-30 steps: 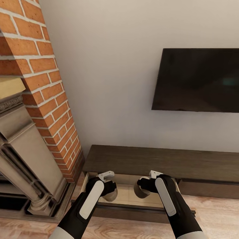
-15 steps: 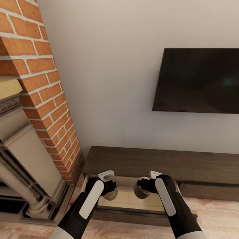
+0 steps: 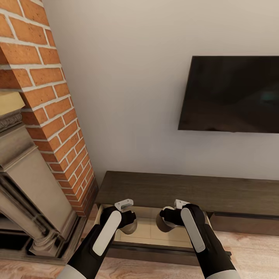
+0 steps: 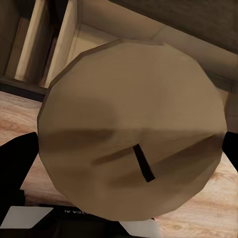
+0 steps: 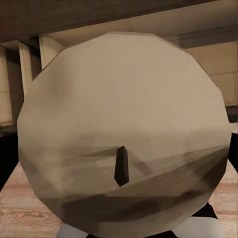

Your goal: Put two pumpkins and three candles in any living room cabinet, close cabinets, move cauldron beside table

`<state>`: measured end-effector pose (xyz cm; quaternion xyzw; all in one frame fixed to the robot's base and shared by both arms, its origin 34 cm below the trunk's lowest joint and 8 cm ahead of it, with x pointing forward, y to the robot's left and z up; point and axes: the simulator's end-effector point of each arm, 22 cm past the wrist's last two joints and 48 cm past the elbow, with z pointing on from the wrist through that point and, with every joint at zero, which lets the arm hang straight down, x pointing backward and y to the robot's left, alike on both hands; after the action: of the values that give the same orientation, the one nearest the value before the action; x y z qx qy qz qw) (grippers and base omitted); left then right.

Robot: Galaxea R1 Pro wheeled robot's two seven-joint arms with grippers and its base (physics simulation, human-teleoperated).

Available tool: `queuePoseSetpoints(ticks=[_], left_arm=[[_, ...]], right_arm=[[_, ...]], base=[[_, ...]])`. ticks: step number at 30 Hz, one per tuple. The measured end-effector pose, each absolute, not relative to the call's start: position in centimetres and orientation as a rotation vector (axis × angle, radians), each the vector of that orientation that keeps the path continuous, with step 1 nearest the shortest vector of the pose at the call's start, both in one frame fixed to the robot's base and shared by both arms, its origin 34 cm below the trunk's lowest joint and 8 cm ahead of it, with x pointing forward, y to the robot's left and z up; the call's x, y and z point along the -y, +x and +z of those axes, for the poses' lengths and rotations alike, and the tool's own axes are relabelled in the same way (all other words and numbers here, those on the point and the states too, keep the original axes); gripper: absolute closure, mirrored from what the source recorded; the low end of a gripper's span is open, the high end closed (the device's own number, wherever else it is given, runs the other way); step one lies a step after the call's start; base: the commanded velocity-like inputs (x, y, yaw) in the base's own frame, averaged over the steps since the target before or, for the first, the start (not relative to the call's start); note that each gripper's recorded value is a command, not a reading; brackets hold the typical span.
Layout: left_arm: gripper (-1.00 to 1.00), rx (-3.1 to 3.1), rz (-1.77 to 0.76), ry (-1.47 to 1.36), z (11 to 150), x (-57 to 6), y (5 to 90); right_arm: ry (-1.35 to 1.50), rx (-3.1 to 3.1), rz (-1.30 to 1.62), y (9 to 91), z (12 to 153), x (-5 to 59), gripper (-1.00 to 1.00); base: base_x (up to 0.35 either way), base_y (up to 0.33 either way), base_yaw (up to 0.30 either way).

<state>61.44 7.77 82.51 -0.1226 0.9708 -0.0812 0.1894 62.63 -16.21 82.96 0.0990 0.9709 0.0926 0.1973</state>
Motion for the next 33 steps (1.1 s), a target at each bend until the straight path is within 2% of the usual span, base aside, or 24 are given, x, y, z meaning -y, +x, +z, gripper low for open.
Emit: queuePoseSetpoints(ticks=[9, 19, 33], left_arm=[[1.00, -2.676, -0.226, -0.416, 81.8, -8.2, 62.6], [1.00, -2.622, -0.039, -0.416, 79.3, -11.1, 63.3], [1.00, -2.622, -0.024, -0.408, 76.9, -10.8, 63.2]], right_arm=[[0.278, -2.717, 0.256, 62.9, 81.9, 16.3, 1.00], [0.283, -2.719, 0.249, 63.0, 80.4, 16.5, 1.00], [0.285, -2.682, 0.229, 63.7, 77.6, 15.6, 1.00]], base=[[0.000, 0.000, 0.000], [0.000, 0.000, 0.000], [0.000, 0.000, 0.000]])
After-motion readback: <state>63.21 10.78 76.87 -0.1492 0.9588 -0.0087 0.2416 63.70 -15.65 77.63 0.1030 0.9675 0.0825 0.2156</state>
